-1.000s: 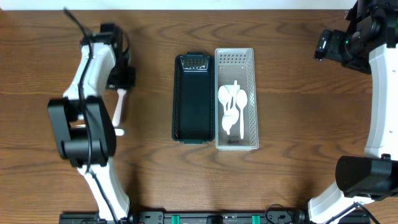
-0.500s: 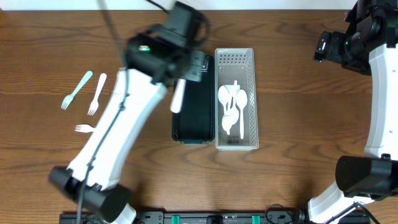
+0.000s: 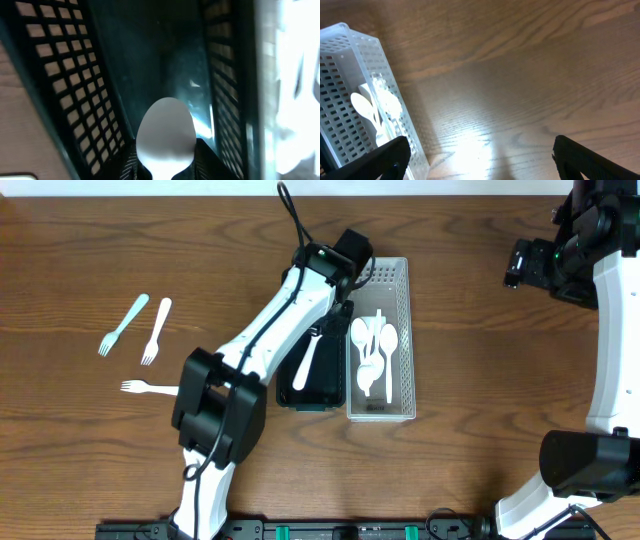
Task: Pack container
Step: 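Carry the spoon over the black basket, lower it in and release, then move left gripper to the mint-green fork and grasp it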
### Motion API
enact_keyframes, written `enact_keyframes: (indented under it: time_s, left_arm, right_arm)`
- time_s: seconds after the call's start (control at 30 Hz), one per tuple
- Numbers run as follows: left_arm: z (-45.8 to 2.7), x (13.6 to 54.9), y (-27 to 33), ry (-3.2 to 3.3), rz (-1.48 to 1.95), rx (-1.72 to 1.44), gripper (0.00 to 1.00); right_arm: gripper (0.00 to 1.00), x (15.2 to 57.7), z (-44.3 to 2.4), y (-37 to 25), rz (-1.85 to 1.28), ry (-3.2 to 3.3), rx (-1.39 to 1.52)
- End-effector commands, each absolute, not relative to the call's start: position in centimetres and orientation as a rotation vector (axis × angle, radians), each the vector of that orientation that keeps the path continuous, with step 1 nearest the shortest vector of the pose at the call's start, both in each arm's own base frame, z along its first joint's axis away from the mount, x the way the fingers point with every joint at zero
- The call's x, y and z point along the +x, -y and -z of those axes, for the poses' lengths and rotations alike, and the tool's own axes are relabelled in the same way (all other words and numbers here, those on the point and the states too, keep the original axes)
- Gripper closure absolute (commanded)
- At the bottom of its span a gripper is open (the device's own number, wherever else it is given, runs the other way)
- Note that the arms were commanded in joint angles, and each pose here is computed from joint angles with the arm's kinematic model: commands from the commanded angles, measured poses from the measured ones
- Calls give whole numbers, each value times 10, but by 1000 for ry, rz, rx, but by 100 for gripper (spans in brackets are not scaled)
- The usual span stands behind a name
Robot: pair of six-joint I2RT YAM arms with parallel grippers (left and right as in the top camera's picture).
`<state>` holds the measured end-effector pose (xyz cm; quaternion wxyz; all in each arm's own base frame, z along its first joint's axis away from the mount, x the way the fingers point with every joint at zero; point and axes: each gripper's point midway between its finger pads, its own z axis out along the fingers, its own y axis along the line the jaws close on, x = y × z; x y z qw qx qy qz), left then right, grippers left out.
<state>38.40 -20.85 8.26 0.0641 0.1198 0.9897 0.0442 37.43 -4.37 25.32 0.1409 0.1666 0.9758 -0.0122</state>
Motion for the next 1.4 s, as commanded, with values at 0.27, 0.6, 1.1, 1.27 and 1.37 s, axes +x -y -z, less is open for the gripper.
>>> enact_keyframes:
  time_s: [0.27, 0.6, 1.1, 1.27, 1.37]
  left_arm:
    - [-95, 411, 193, -2915, -127, 400, 42]
    - [-233, 422, 147, -2588, -228, 369, 29]
    - [-247, 405, -120, -2698, -227, 3, 9]
    - [-204, 399, -172, -2787, -136, 106, 8]
    - [-172, 397, -200, -2846, -124, 112, 8]
  right_arm:
    - [6, 370, -252, 45, 46, -2836, 468]
    - [6, 370, -252, 45, 46, -2836, 468]
    - [6, 370, -252, 45, 45, -2836, 469]
    - [5, 370, -252, 45, 45, -2836, 469]
    - [5, 371, -252, 45, 45, -2832, 468]
